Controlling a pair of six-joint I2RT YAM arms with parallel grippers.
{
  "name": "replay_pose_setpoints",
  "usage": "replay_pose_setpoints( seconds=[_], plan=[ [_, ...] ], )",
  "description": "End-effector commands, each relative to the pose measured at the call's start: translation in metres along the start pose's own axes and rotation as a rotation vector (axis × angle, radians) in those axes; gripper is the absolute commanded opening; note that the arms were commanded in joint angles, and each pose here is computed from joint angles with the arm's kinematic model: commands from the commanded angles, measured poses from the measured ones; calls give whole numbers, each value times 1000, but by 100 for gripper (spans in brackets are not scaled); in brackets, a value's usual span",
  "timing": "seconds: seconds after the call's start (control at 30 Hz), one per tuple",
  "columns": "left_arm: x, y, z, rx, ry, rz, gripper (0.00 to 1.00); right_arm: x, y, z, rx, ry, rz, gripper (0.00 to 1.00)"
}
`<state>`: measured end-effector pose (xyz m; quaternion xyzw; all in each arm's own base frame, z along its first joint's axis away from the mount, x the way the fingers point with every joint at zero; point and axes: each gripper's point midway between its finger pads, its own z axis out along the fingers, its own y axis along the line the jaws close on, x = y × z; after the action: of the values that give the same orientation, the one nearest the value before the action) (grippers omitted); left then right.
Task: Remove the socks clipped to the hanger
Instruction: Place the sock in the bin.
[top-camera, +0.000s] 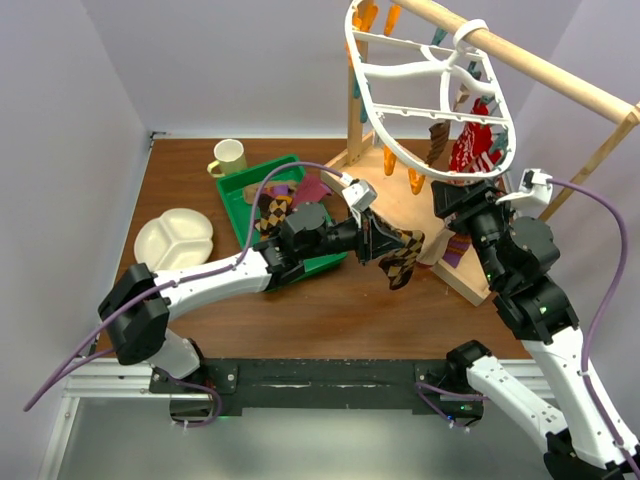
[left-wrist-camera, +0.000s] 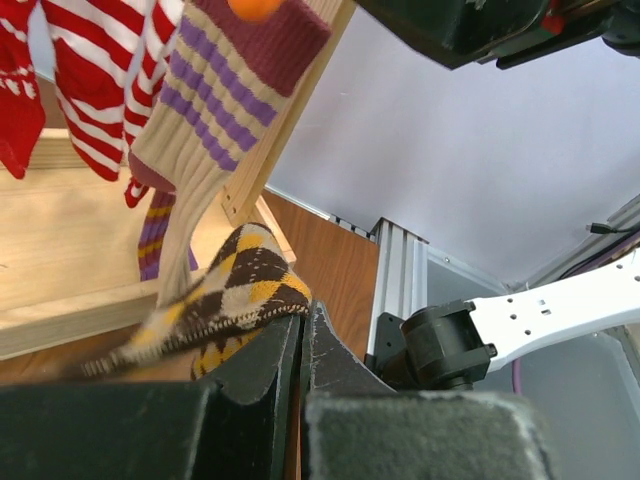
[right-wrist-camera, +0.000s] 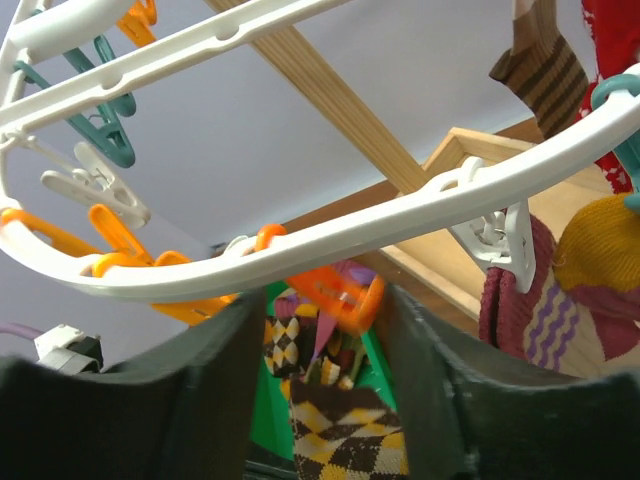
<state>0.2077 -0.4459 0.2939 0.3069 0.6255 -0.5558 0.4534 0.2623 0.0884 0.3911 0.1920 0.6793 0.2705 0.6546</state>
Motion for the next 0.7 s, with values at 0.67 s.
replay_pose_setpoints(
  seconds=[0.67],
  plan=[
    [-86, 110, -92, -447, -226, -55, 0, 0, -28, -53, 29, 8, -54, 76]
  ],
)
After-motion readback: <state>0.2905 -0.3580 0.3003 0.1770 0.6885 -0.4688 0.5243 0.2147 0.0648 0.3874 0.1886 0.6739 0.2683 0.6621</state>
